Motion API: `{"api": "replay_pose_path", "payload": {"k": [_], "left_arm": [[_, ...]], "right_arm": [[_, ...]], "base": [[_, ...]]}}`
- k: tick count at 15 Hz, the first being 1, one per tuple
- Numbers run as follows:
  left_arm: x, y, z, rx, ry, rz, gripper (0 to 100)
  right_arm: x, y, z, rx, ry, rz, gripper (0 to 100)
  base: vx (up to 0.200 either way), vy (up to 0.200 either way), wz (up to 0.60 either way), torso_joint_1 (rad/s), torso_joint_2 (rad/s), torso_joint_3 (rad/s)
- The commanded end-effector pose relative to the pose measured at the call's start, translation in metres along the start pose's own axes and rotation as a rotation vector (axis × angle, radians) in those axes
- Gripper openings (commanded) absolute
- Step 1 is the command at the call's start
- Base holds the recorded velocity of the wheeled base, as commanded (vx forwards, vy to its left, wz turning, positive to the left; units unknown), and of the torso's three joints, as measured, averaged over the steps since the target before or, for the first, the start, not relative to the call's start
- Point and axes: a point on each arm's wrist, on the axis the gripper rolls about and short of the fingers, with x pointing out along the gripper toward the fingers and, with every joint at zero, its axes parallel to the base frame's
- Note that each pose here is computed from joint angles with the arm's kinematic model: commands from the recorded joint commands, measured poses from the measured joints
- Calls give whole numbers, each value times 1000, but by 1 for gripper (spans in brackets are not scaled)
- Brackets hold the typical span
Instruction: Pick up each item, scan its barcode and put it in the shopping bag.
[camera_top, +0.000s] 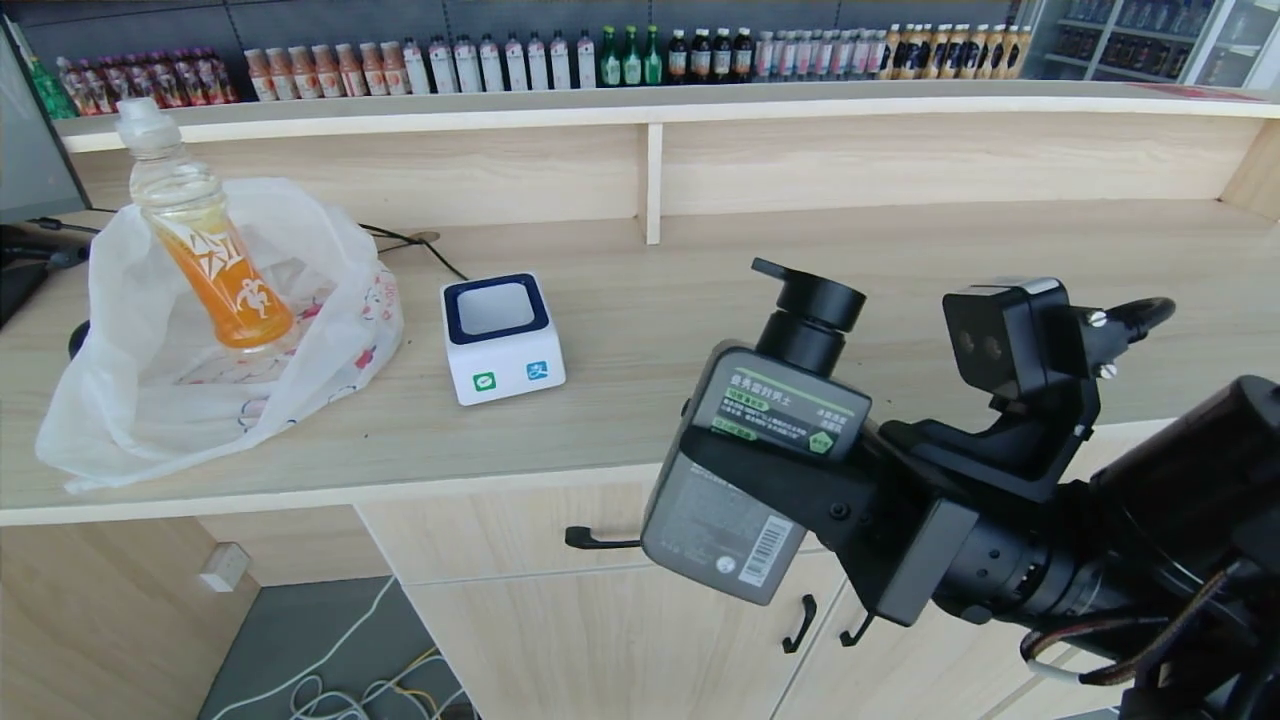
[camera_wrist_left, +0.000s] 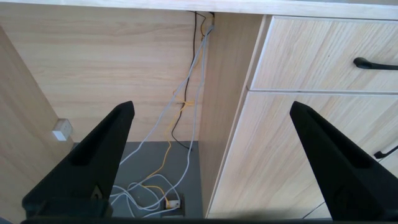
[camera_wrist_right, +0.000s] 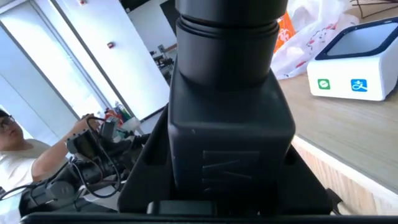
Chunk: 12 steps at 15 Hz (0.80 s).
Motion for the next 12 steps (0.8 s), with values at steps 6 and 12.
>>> {"api": "replay_pose_path", "payload": {"k": [6, 12], "left_arm": [[0, 0, 0, 0, -1, 0, 100], [0, 0, 0, 0, -2, 0, 100]], "right_arm": [[3, 0, 2, 6, 13, 42, 0], [2, 0, 2, 9, 13, 42, 0]], "base": [[0, 0, 0, 0, 0, 0], [0, 0, 0, 0, 0, 0]]}}
